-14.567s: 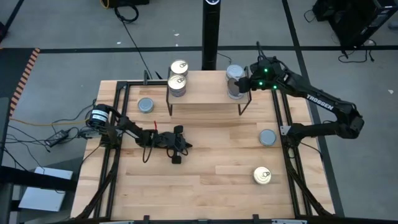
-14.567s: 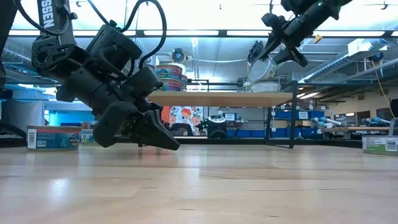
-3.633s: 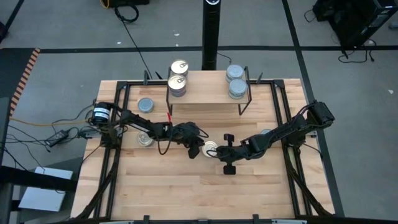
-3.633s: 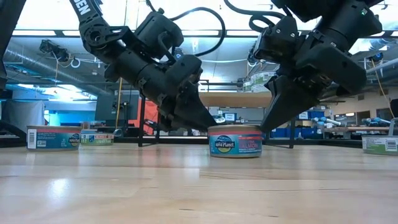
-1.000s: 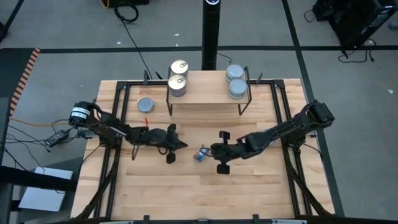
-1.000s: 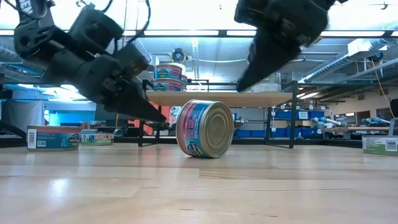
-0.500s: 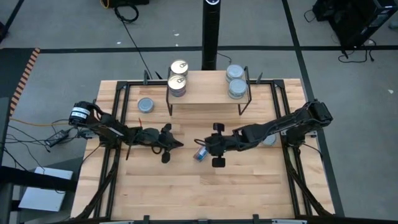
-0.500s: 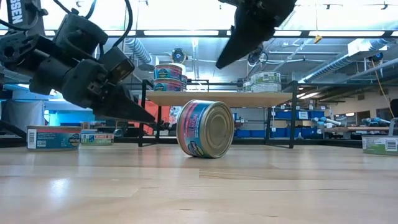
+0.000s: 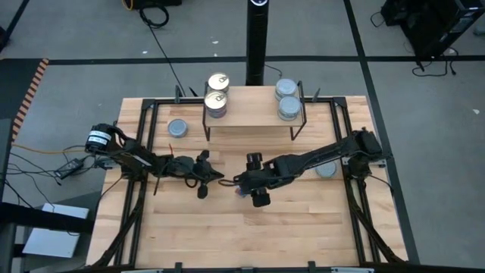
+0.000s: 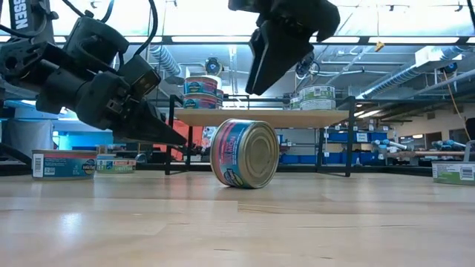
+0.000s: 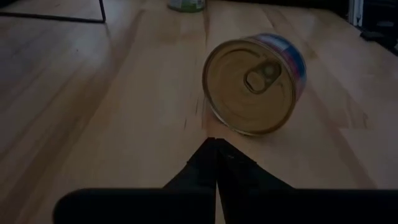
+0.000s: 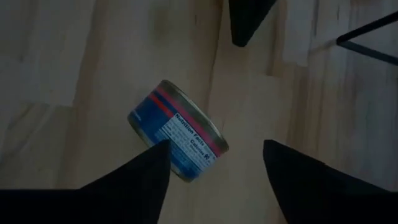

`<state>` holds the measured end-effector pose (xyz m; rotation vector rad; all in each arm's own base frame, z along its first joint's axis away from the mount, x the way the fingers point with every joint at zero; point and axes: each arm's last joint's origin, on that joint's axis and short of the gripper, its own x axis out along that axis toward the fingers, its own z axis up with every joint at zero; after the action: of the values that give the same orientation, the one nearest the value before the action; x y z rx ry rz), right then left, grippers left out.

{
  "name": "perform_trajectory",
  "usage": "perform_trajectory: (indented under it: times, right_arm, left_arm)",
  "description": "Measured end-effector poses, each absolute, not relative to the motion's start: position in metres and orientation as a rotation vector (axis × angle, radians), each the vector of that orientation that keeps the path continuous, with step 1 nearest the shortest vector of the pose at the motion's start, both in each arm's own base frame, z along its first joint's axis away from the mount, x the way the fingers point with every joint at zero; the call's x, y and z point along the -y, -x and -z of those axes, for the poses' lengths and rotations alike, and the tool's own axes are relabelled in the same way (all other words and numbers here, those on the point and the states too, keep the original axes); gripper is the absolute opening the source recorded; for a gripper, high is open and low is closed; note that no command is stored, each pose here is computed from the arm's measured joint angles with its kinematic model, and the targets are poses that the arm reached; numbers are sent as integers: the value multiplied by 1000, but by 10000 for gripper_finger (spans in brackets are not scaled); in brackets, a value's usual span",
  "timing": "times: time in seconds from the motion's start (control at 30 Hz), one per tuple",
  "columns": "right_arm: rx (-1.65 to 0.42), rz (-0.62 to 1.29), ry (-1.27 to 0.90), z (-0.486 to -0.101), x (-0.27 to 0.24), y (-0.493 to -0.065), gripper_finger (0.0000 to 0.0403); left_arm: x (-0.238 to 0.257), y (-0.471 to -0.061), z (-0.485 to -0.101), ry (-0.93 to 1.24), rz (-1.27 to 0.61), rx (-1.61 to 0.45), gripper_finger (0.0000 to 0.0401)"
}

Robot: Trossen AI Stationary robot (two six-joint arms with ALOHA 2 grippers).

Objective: Stack canned seafood by type on shelf
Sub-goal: Put the blue pink tuna can on the shelf

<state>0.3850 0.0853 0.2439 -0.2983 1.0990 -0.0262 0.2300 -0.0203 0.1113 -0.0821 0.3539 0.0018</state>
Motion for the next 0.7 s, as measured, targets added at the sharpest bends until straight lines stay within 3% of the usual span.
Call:
perform_trajectory:
  times: [0.7]
  right_arm:
    - [-1185, -94, 484, -258, -91, -412, 346]
  left_arm:
    - [20, -229, -109, 81, -2, -374, 8]
